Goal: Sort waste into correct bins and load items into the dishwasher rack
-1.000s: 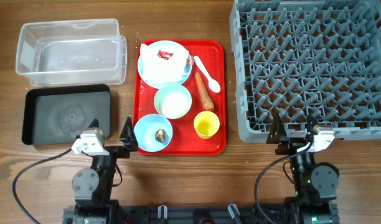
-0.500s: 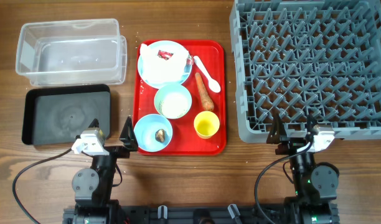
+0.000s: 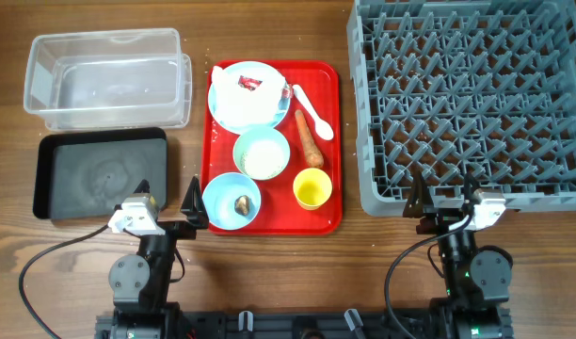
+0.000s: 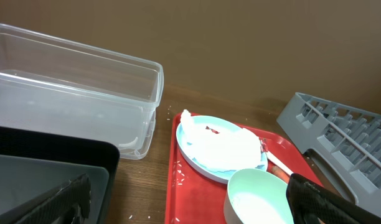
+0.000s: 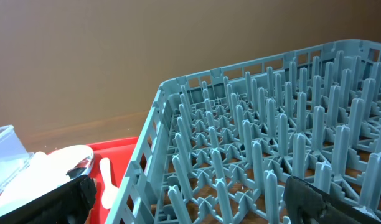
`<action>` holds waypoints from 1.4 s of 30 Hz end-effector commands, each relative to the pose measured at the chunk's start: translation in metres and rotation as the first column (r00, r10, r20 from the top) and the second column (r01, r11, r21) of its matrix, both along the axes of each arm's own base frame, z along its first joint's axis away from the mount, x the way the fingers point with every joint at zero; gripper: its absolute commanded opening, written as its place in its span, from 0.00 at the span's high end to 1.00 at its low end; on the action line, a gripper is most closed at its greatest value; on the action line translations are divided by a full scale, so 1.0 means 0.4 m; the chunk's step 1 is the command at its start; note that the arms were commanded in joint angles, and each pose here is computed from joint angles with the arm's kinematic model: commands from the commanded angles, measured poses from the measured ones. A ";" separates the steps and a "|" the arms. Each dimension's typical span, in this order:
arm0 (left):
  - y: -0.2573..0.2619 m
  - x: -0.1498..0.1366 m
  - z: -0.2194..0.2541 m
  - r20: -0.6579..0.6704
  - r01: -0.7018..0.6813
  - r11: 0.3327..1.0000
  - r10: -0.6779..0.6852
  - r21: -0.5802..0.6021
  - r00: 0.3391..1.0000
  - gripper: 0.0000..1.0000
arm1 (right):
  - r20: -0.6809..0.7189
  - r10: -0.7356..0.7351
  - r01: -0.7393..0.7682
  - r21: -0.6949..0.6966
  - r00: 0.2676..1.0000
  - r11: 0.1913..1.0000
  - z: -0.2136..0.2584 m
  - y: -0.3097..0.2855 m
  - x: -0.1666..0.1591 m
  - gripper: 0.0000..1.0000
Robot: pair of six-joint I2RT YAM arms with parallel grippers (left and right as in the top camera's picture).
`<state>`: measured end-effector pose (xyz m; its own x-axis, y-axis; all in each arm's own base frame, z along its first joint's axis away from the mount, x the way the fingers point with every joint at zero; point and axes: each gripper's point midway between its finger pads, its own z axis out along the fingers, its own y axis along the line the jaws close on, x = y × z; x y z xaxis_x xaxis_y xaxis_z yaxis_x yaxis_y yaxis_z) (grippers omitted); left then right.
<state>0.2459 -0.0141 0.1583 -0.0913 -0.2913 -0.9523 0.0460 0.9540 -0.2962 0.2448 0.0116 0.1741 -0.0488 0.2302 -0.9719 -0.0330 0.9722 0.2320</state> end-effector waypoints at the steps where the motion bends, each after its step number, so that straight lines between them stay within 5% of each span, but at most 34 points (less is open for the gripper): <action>1: 0.007 0.000 -0.001 0.003 -0.015 1.000 0.015 -0.009 1.000 0.00 | 0.009 -0.017 0.017 0.008 1.000 1.000 0.003 -0.007 0.000 0.00; 19: -0.013 -0.004 0.063 0.082 0.031 0.999 -0.030 -0.017 0.996 0.00 | 0.175 0.116 -0.107 -0.060 0.978 0.992 0.126 0.048 -0.017 0.00; 29: -0.013 0.001 0.208 0.101 0.033 0.999 -0.032 -0.010 0.994 0.00 | 0.229 0.169 -0.146 -0.111 0.959 0.983 0.254 0.070 -0.037 0.00; 33: -0.057 0.052 0.313 0.043 0.134 0.990 -0.136 0.038 0.990 0.00 | 0.185 0.190 -0.169 -0.123 0.964 0.978 0.332 0.079 -0.021 0.00; 42: -0.097 0.300 0.439 -0.351 0.224 0.971 -0.183 0.079 0.918 0.00 | -0.059 0.287 -0.292 -0.129 0.956 0.948 0.465 0.125 0.071 0.00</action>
<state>0.3340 -0.0386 0.3089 -0.4086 -0.2259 -0.8843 0.0889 0.9544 -0.2849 0.2643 0.0544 0.3412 -0.0894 0.0921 -0.9917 -0.2757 0.9545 0.1134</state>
